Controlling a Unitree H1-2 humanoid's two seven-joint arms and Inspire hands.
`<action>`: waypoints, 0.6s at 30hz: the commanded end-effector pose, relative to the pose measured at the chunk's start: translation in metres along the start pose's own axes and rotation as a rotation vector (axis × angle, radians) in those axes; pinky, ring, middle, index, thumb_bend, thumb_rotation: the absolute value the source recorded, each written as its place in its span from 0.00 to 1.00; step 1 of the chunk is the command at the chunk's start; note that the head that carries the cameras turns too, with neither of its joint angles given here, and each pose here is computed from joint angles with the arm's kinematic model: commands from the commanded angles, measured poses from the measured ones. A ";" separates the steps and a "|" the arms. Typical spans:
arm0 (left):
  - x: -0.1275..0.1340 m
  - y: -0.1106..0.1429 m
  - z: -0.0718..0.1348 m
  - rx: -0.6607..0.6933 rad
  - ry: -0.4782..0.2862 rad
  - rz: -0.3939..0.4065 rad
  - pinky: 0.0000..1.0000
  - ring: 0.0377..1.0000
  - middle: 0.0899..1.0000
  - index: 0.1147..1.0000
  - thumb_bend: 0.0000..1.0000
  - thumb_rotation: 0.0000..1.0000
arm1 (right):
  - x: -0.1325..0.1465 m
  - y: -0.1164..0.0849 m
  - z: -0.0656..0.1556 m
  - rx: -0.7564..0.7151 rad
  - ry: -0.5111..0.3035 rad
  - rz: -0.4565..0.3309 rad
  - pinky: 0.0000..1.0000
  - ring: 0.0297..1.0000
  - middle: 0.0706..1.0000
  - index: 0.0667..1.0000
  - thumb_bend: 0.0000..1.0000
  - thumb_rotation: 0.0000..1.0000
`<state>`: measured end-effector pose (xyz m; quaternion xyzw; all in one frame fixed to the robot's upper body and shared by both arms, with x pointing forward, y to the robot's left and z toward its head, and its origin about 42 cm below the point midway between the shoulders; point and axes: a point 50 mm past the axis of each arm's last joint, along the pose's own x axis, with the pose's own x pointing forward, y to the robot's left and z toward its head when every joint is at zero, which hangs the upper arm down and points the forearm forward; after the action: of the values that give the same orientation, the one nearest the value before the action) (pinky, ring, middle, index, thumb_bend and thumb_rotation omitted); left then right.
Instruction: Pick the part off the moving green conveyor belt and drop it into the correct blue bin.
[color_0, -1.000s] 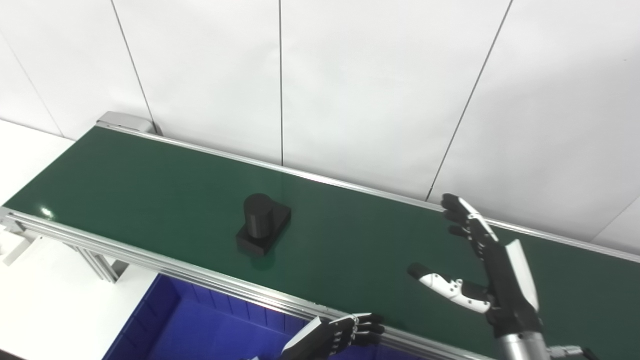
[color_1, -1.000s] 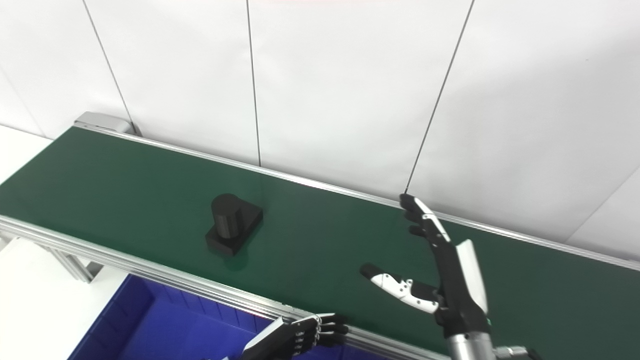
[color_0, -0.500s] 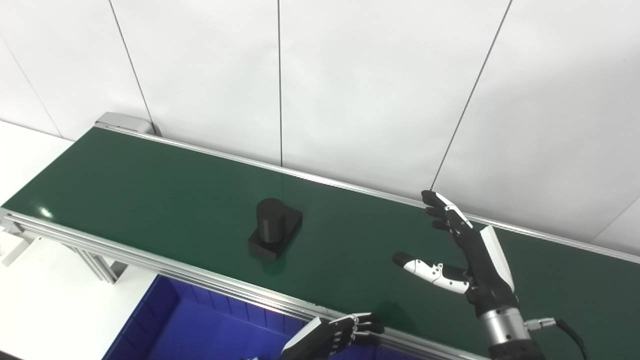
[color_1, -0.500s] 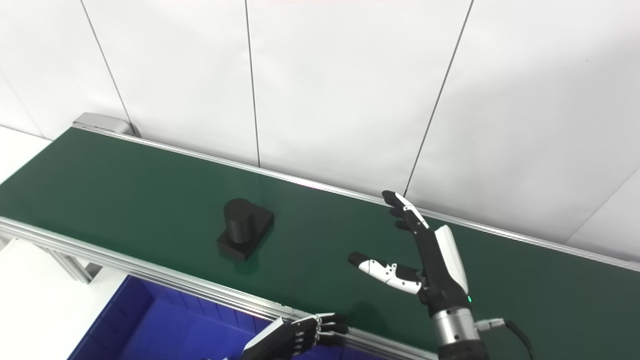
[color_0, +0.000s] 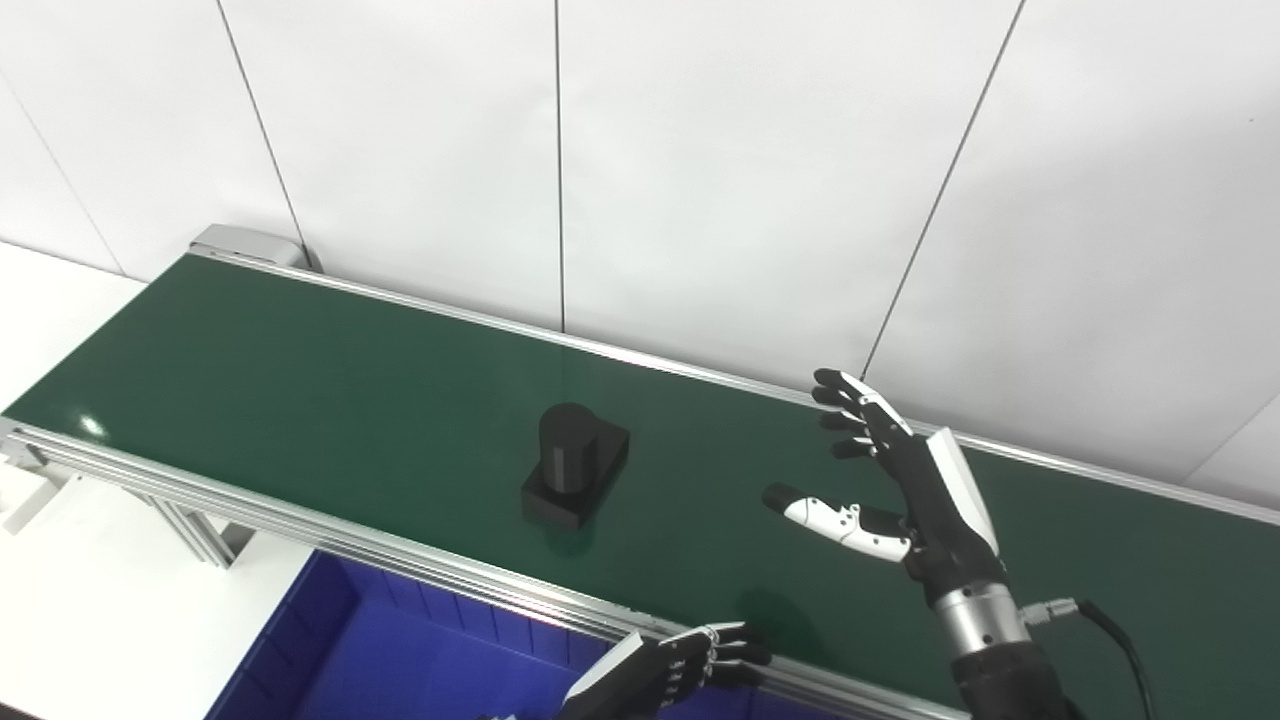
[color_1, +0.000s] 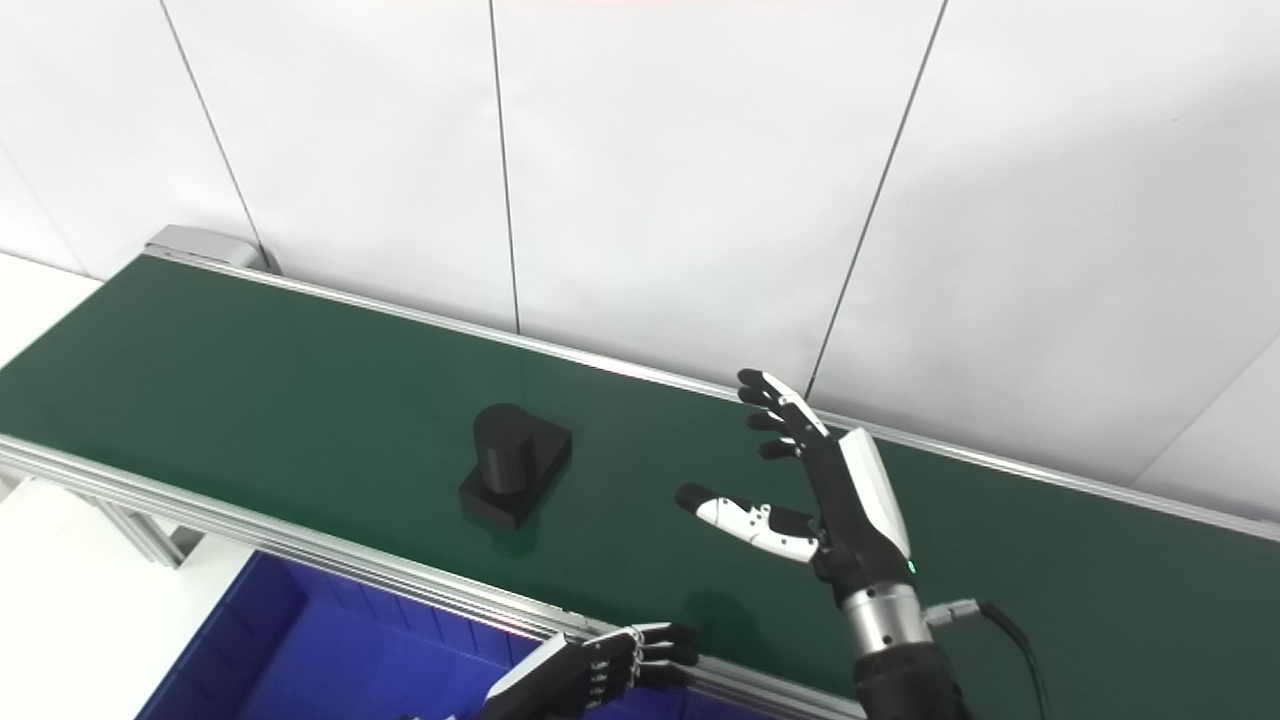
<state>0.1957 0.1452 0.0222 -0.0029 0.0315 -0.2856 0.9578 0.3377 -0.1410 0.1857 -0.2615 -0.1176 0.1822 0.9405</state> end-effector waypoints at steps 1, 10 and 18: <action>0.002 0.000 0.012 0.005 -0.063 0.000 0.86 0.86 0.83 0.85 1.00 0.57 | 0.018 -0.004 0.014 -0.003 -0.057 -0.033 0.72 0.81 0.85 0.85 0.73 0.40; -0.004 -0.001 0.016 0.009 -0.054 -0.010 0.86 0.86 0.83 0.85 1.00 0.56 | 0.040 0.005 0.010 0.013 -0.021 -0.015 0.78 0.84 0.86 0.86 0.74 0.41; -0.006 0.000 0.018 0.013 -0.060 -0.016 0.86 0.86 0.83 0.85 0.99 0.56 | 0.051 0.013 0.008 0.019 -0.023 -0.013 0.75 0.81 0.84 0.86 0.74 0.39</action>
<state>0.1889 0.1483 0.0324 -0.0003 0.0199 -0.2892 0.9571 0.3703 -0.1168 0.1681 -0.2574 -0.0787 0.1880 0.9446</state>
